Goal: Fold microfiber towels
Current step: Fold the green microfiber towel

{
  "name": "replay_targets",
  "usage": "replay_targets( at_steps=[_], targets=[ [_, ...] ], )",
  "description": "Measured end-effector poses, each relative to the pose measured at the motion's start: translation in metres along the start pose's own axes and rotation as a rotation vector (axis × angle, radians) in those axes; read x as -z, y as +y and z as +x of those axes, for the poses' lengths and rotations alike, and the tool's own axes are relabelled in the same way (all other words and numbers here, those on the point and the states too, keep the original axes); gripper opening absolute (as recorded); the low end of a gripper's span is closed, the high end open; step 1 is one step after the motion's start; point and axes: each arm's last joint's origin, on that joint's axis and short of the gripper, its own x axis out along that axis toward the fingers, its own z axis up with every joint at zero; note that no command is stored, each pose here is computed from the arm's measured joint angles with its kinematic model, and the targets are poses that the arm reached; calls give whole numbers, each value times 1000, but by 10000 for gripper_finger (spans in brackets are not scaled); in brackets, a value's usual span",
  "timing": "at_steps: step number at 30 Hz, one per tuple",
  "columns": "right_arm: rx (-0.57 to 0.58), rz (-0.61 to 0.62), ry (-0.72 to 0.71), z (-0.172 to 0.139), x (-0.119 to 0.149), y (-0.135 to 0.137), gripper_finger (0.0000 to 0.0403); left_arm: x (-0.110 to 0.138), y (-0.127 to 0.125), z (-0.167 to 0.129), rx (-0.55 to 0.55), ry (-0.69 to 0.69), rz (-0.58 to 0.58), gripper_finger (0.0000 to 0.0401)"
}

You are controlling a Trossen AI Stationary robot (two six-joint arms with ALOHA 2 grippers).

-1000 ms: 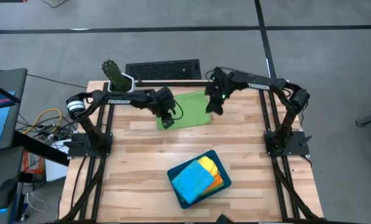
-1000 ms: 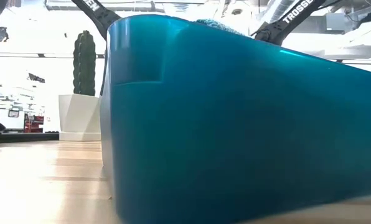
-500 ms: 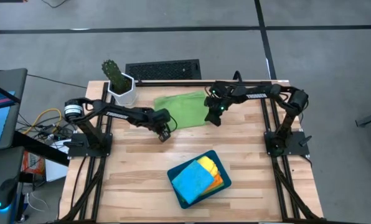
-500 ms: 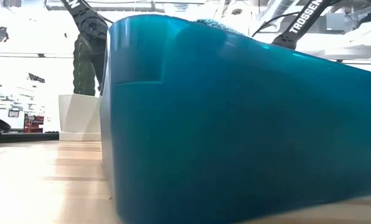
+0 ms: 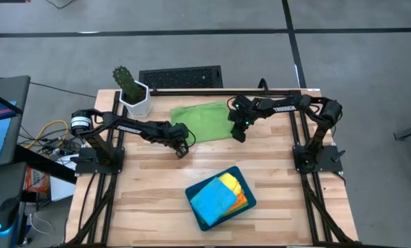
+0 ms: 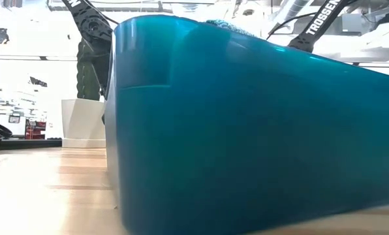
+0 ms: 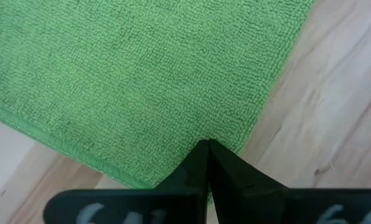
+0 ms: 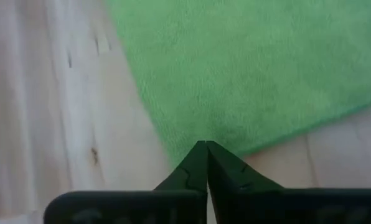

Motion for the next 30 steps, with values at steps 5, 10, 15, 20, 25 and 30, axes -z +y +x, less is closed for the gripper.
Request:
replay_targets(
  at_steps=[5, 10, 15, 20, 25, 30],
  targets=[
    [38, -31, -7, 3, -4, 6, 35, 4, 1, 2, 9, 13, -5, 0],
    [23, -52, -79, -21, -15, 9, 25, 4, 0, -6, 14, 10, 9, 0],
    [80, -174, -201, -64, -22, 15, 25, -2, 4, -30, 5, -79, 15, 0],
    [79, -262, -194, -63, -16, 23, 44, -8, 7, -53, 17, -180, 2, 0],
    [39, -247, -125, -32, -9, 24, 37, -12, 8, -57, 12, -263, -52, 0],
    [6, -232, -64, -6, -5, 26, 18, -4, 3, -39, 57, -245, -75, 0]
  ],
)
